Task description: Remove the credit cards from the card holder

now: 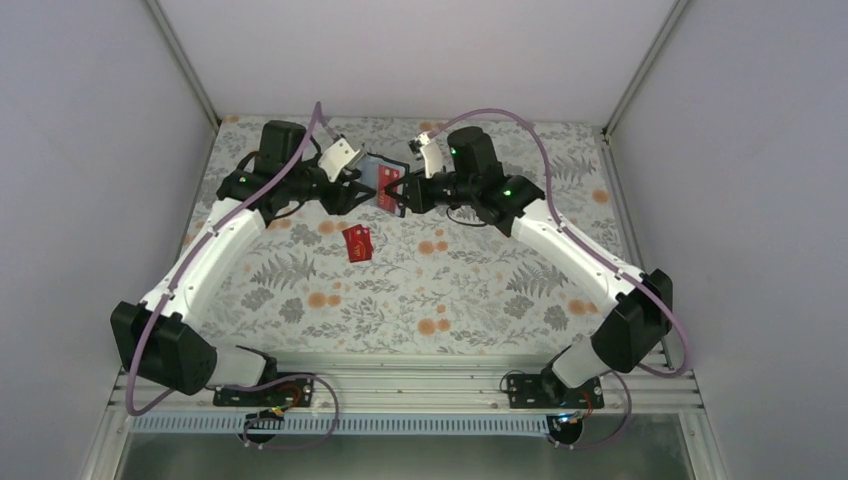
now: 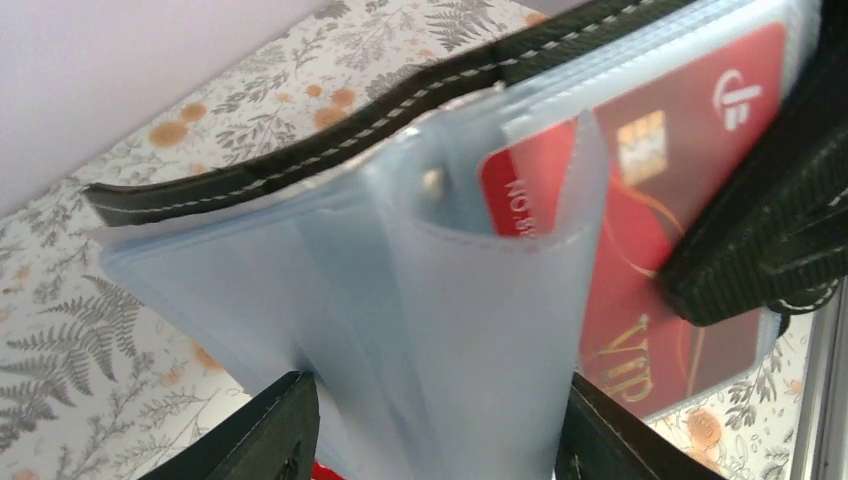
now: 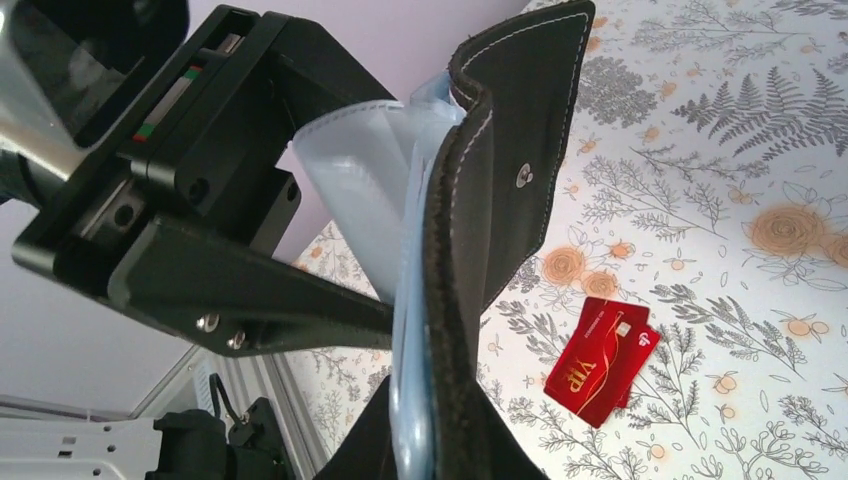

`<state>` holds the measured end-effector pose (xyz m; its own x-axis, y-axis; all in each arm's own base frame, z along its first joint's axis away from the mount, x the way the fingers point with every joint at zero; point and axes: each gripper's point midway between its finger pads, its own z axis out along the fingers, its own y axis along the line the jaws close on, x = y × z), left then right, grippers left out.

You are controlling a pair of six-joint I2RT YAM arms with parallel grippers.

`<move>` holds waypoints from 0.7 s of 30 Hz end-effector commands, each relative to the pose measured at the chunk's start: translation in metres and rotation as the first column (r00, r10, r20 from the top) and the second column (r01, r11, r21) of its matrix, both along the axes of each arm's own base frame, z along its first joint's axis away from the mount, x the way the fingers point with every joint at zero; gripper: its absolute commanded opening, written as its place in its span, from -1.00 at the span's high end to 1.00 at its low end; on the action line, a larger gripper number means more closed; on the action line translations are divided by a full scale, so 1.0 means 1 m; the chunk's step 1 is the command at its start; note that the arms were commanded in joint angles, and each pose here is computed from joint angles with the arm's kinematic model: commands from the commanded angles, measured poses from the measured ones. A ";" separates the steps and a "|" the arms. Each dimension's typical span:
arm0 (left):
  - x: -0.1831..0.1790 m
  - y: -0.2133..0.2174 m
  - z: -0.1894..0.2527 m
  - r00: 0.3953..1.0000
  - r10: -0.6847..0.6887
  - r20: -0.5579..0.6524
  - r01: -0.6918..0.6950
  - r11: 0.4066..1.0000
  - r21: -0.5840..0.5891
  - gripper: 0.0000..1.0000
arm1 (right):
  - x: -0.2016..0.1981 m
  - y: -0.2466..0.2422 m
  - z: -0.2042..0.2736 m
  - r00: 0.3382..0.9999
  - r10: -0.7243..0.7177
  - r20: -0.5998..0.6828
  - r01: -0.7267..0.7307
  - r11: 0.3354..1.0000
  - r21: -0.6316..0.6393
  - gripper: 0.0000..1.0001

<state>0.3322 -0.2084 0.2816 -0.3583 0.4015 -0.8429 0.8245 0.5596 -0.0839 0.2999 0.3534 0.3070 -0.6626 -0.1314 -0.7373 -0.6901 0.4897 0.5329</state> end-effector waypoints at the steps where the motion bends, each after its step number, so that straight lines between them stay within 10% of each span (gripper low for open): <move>1: 0.013 0.015 0.007 0.996 0.066 0.056 -0.067 0.997 0.024 -0.10 | -0.042 0.004 0.052 0.978 0.172 0.115 -0.186 0.975 0.123 0.92; 14: 0.072 0.165 0.037 0.897 0.420 0.138 -0.424 0.906 0.000 -0.15 | 0.006 -0.052 0.023 0.988 -0.152 0.040 0.153 0.988 -0.028 0.92; 21: -0.036 0.033 0.106 0.965 -0.102 0.242 0.132 0.985 -0.114 -0.14 | 0.061 -0.082 -0.026 0.887 -0.455 0.074 0.456 0.839 -0.297 0.92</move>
<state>0.3821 -0.0801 0.3393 -0.3271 0.2794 -0.9027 0.6239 0.7813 0.0157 0.3279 0.3019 0.3010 -0.6908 -0.0640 -0.7202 -0.5448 0.7009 0.4603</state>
